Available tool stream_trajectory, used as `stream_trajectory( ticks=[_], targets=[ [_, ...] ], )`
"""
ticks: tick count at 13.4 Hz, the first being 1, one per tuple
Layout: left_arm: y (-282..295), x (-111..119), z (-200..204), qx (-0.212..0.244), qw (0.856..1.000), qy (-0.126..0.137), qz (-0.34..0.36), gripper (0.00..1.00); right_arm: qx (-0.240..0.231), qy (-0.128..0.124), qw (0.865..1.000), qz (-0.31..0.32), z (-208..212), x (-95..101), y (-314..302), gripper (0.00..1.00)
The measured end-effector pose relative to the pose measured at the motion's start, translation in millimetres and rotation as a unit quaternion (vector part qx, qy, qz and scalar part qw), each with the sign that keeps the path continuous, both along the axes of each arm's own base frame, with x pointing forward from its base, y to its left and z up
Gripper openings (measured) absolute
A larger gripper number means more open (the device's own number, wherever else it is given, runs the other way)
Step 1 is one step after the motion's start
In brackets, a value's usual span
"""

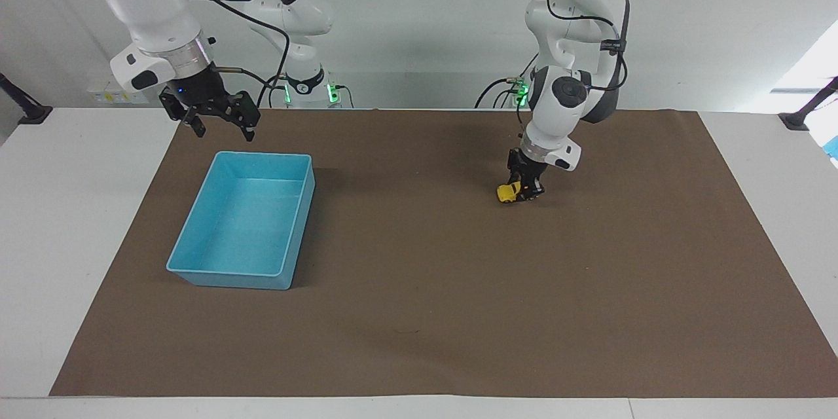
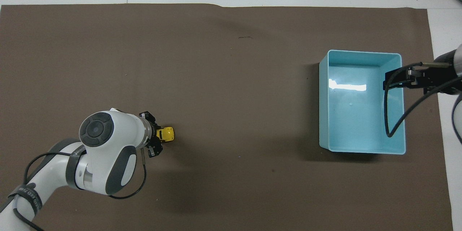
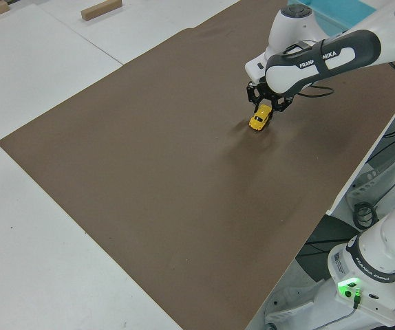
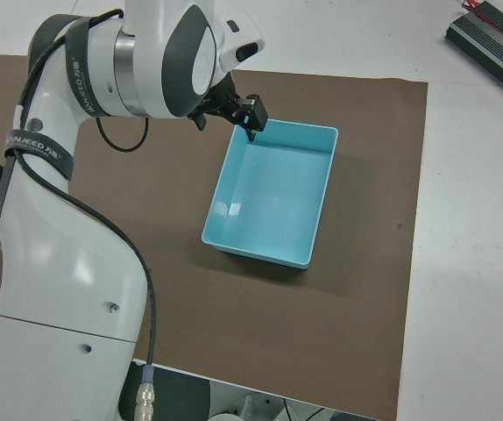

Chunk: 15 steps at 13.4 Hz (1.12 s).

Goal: Wind up and store yellow beetle car

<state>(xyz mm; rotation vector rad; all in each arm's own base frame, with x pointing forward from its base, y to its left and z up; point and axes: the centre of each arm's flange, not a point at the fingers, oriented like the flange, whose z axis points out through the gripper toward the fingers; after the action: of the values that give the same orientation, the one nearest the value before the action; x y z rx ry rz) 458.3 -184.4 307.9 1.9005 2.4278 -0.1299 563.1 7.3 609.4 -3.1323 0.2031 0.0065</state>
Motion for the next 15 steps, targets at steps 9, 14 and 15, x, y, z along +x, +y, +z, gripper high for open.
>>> stream_trajectory(
  ticks=[9,14,15],
  targets=[
    [47.2,6.2,-12.9,0.004,1.000,0.013,0.012,0.51,0.000,0.000,1.000,0.000,0.0,0.0,0.0,1.00],
    [43.8,36.9,15.9,0.002,0.999,0.040,0.021,1.00,0.000,0.000,1.000,0.000,0.0,0.0,0.0,1.00],
    [38.8,46.1,34.0,0.001,0.999,0.044,0.023,1.00,0.000,0.000,1.000,0.000,0.0,0.0,0.0,1.00]
  ],
)
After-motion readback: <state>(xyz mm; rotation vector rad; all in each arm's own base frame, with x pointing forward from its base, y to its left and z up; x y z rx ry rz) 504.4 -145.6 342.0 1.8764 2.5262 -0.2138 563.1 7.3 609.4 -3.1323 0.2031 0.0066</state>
